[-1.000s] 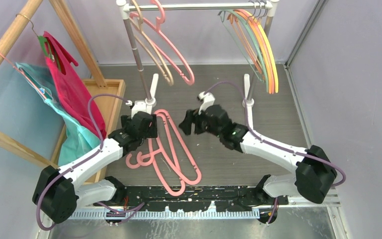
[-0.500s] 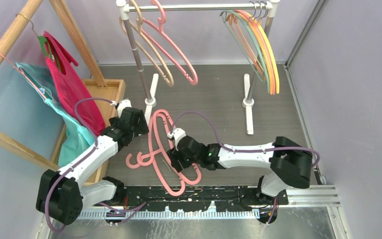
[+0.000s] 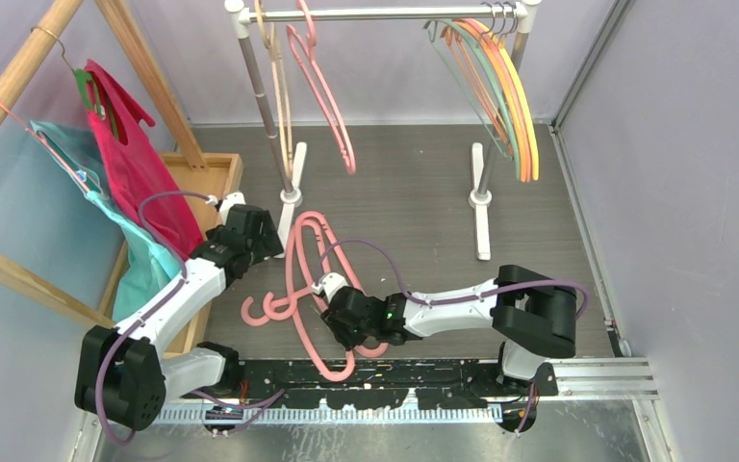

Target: Organize the hangers

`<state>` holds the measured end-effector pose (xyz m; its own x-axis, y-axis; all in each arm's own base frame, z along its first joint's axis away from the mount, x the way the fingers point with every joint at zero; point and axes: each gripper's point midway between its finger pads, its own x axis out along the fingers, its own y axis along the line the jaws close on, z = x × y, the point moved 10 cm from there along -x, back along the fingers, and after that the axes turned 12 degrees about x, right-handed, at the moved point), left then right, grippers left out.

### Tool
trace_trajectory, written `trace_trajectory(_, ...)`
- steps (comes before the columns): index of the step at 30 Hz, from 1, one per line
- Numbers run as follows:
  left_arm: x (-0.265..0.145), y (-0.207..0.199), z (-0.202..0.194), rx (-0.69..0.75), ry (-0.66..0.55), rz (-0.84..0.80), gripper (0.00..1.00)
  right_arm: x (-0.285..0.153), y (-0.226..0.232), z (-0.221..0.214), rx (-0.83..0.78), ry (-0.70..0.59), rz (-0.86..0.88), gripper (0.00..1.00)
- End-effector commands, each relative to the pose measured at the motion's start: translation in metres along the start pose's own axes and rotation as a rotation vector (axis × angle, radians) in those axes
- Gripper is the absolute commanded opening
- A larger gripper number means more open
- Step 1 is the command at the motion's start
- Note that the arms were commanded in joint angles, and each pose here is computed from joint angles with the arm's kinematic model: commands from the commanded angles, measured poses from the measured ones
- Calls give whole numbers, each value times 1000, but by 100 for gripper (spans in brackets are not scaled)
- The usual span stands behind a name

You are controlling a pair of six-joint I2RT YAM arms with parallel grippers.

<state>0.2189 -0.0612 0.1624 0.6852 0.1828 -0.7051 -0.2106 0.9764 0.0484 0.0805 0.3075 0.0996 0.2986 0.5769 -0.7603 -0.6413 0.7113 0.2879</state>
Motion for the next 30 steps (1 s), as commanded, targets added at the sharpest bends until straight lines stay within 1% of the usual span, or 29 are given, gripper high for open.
trace_trajectory(1,-6,-3,14,-42,-67,-39,98,7,3,1,23,-9,-42,37)
trace_trajectory(4,-8,-2,14,-47,-74,-46,98,8,1,-3,39,-5,-81,28)
trace_trajectory(5,-9,-2,14,-49,-77,-46,98,7,-1,-2,44,-23,-107,25)
trace_trajectory(8,-10,-1,15,-44,-78,-42,98,0,-3,2,60,-63,-131,22)
trace_trajectory(11,-11,1,17,-35,-81,-26,98,-17,-3,11,71,-118,-142,22)
trace_trajectory(17,-14,0,22,-35,-89,-31,98,-65,-13,29,93,-255,-189,24)
trace_trajectory(21,-11,-1,22,-37,-79,-42,98,-83,-26,32,136,-298,-205,26)
trace_trajectory(24,-10,-2,18,-37,-71,-49,98,-86,-35,31,186,-315,-171,27)
trace_trajectory(27,-8,-1,15,-35,-64,-46,98,-81,-38,28,225,-328,-132,31)
trace_trajectory(30,-8,-1,13,-31,-57,-51,98,-67,-47,17,238,-301,-179,32)
